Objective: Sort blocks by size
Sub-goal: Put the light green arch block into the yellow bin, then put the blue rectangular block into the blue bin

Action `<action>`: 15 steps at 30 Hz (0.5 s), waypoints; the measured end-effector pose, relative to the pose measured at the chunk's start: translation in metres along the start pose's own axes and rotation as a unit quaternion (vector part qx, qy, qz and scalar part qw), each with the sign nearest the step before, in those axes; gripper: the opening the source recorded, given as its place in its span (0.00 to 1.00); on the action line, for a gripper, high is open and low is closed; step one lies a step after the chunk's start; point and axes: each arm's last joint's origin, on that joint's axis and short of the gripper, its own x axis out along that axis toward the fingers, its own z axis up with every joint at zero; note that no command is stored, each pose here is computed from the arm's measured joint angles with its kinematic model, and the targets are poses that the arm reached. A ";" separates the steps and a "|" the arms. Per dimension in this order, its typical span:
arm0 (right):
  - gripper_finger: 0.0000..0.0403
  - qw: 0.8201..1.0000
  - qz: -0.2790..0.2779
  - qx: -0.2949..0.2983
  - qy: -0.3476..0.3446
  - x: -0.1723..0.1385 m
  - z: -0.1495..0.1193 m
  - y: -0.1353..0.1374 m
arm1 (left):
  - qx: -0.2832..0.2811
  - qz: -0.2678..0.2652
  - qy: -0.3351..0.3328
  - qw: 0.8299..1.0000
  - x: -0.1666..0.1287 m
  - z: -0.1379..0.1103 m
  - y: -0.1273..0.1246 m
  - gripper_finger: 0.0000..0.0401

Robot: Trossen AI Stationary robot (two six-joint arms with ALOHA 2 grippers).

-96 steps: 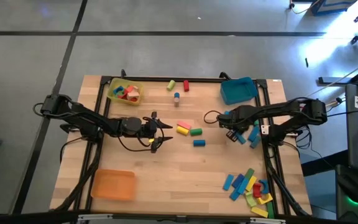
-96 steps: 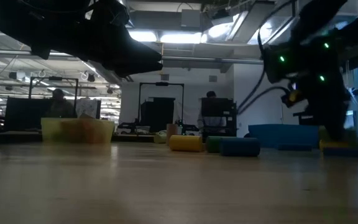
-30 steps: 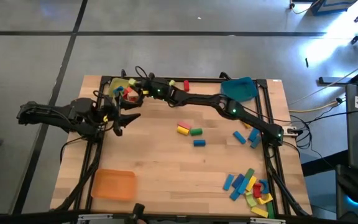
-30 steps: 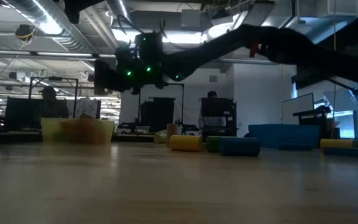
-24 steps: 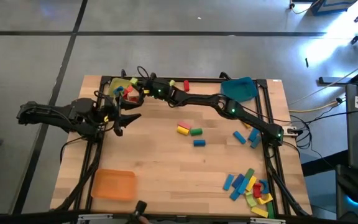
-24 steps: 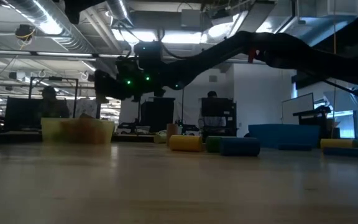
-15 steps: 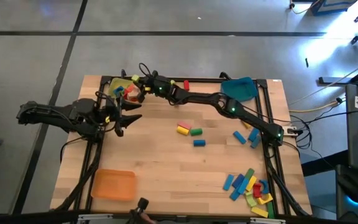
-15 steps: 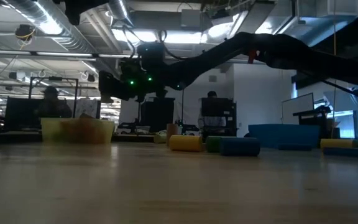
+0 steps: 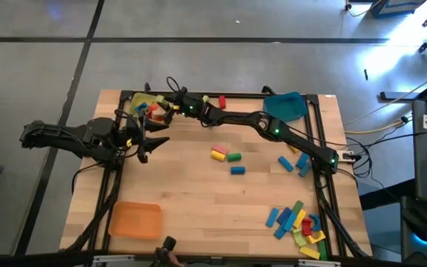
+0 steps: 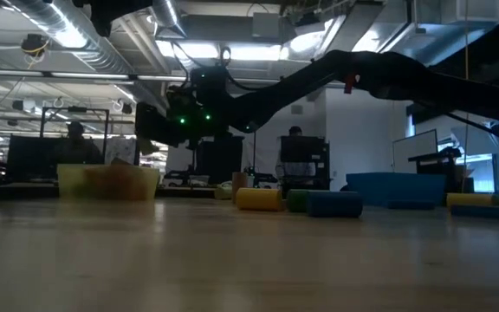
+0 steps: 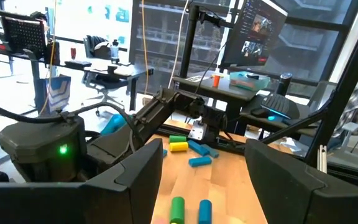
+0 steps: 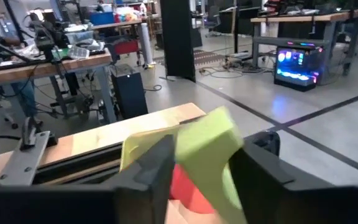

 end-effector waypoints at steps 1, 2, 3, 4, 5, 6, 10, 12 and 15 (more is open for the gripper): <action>0.41 1.000 0.001 -0.002 0.006 -0.001 0.003 0.000 | 0.000 0.000 0.000 1.000 0.000 0.000 0.000 0.53; 0.44 1.000 0.001 -0.004 0.011 -0.002 0.008 0.001 | 0.000 0.000 0.000 1.000 0.000 0.000 0.000 0.53; 0.46 1.000 0.000 -0.007 0.016 -0.003 0.013 0.001 | 0.000 0.000 -0.001 1.000 0.000 0.000 0.000 0.53; 0.48 1.000 0.000 -0.011 0.020 -0.004 0.021 0.002 | 0.000 0.000 -0.001 1.000 0.000 0.000 0.000 0.53; 0.50 1.000 0.001 -0.018 0.024 -0.007 0.031 0.003 | 0.000 0.000 0.000 1.000 0.000 0.000 0.000 0.53; 0.51 0.999 0.002 -0.024 0.029 -0.009 0.041 0.005 | 0.000 0.000 0.000 1.000 0.000 0.000 0.000 0.53; 0.54 0.997 0.013 -0.049 0.061 -0.018 0.066 0.008 | 0.000 0.000 0.000 1.000 0.000 0.000 0.000 0.53; 0.54 0.994 0.020 -0.059 0.088 -0.023 0.074 0.010 | 0.001 0.000 0.003 1.000 0.000 -0.001 0.000 0.53; 0.53 0.990 0.030 -0.068 0.124 -0.037 0.099 0.012 | 0.004 0.002 0.014 1.000 0.000 -0.003 0.000 0.53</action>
